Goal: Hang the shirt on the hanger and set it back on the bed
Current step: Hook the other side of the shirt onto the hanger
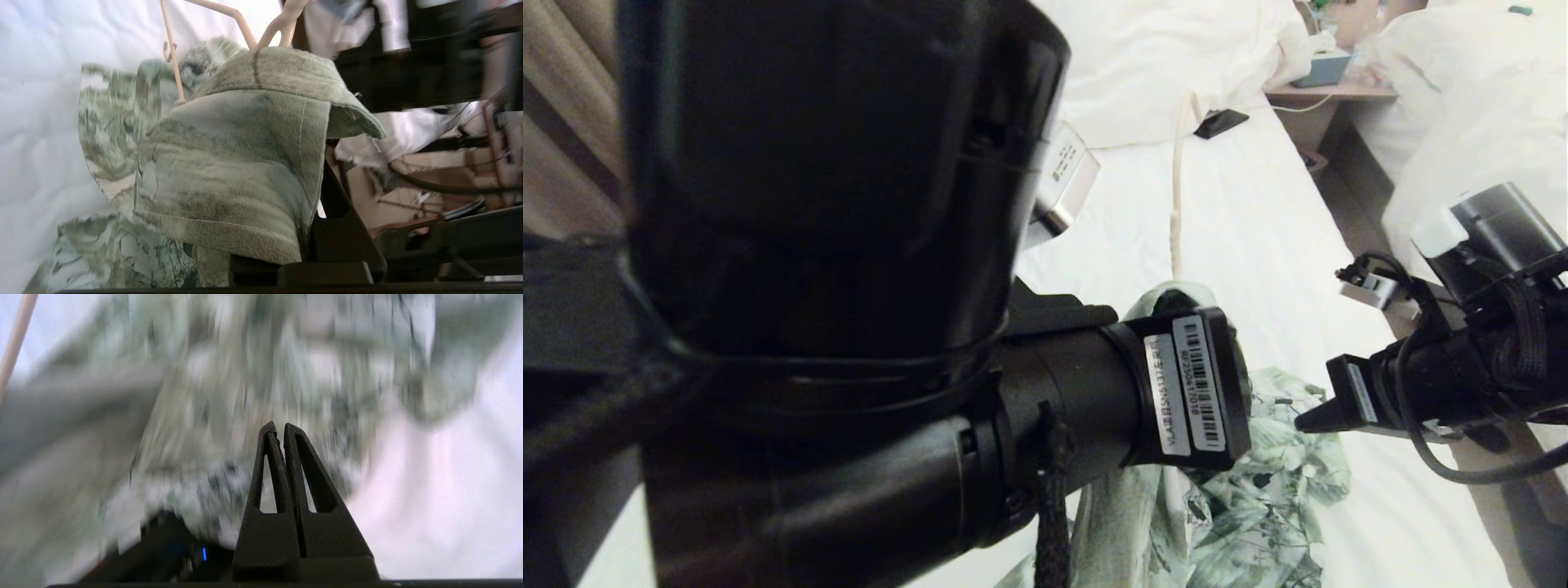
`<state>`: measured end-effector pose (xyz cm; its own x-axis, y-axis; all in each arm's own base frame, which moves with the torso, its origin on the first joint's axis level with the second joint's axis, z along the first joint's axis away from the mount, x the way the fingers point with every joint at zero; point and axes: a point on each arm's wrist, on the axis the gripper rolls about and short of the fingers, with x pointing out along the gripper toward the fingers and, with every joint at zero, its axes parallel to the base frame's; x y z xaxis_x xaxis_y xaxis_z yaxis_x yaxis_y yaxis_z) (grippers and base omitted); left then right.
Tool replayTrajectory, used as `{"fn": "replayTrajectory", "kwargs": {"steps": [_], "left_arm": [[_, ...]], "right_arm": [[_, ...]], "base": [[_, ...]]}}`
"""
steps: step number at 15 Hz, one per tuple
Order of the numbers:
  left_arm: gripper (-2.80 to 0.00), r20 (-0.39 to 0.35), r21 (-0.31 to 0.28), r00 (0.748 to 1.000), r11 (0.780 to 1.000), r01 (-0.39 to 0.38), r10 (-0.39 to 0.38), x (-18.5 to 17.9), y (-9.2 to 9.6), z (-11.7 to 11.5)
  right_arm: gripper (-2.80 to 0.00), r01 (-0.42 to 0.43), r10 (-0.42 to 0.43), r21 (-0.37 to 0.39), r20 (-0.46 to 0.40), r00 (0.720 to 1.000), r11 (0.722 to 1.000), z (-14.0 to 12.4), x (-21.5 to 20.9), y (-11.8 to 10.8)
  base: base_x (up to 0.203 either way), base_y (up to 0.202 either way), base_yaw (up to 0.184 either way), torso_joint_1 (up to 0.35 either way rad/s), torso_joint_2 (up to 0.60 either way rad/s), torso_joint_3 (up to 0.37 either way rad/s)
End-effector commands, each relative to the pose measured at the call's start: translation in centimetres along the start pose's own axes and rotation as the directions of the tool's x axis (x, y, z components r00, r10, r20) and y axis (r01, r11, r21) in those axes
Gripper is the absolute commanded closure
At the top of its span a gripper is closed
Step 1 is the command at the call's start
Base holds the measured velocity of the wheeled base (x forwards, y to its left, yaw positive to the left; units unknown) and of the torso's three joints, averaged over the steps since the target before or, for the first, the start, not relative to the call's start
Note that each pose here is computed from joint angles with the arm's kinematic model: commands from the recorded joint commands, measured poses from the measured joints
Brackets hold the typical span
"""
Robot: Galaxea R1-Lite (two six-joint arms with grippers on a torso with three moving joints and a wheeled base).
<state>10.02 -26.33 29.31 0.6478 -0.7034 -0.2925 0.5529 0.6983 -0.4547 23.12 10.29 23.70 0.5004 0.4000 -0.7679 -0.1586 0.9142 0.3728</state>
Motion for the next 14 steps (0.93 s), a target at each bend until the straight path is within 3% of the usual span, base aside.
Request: {"fn": "replayTrajectory", "kwargs": {"steps": [1,6,10,11,12,14], "left_arm": [[0.0,0.027,-0.013,1.0,1.0,0.015,-0.015,-0.7,-0.3,0.9],[0.0,0.034,-0.004,0.999,0.999,0.032,-0.032,-1.2,-0.5,1.2],[0.0,0.032,-0.002,0.999,0.999,0.039,-0.038,-1.4,-0.7,1.1],[0.0,0.032,-0.002,0.999,0.999,0.039,-0.038,-1.4,-0.7,1.1],[0.0,0.033,-0.003,0.999,0.999,0.039,-0.039,-1.4,-0.7,1.1],[0.0,0.035,-0.003,0.999,0.999,0.038,-0.038,-1.3,-0.7,1.1]], "right_arm": [[0.0,0.0,0.0,0.013,0.009,1.0,1.0,0.7,1.3,-0.4],[0.0,-0.027,0.026,0.04,0.032,0.999,0.999,2.9,5.1,-1.5],[0.0,-0.066,0.064,0.022,0.085,0.994,0.998,5.4,7.8,-0.7],[-0.23,-0.072,0.07,0.023,0.086,0.994,0.997,5.8,8.4,-0.4],[-2.8,-0.082,0.078,0.037,0.081,0.994,0.996,6.0,8.9,0.1],[-2.8,-0.097,0.093,0.056,0.072,0.993,0.994,6.1,9.6,0.9]], "base": [[0.0,0.0,0.0,0.0,0.0,0.0],[0.0,0.0,0.0,0.0,0.0,0.0],[0.0,0.0,0.0,0.0,0.0,0.0],[0.0,0.0,0.0,0.0,0.0,0.0],[0.0,0.0,0.0,0.0,0.0,0.0],[0.0,0.0,0.0,0.0,0.0,0.0]]}}
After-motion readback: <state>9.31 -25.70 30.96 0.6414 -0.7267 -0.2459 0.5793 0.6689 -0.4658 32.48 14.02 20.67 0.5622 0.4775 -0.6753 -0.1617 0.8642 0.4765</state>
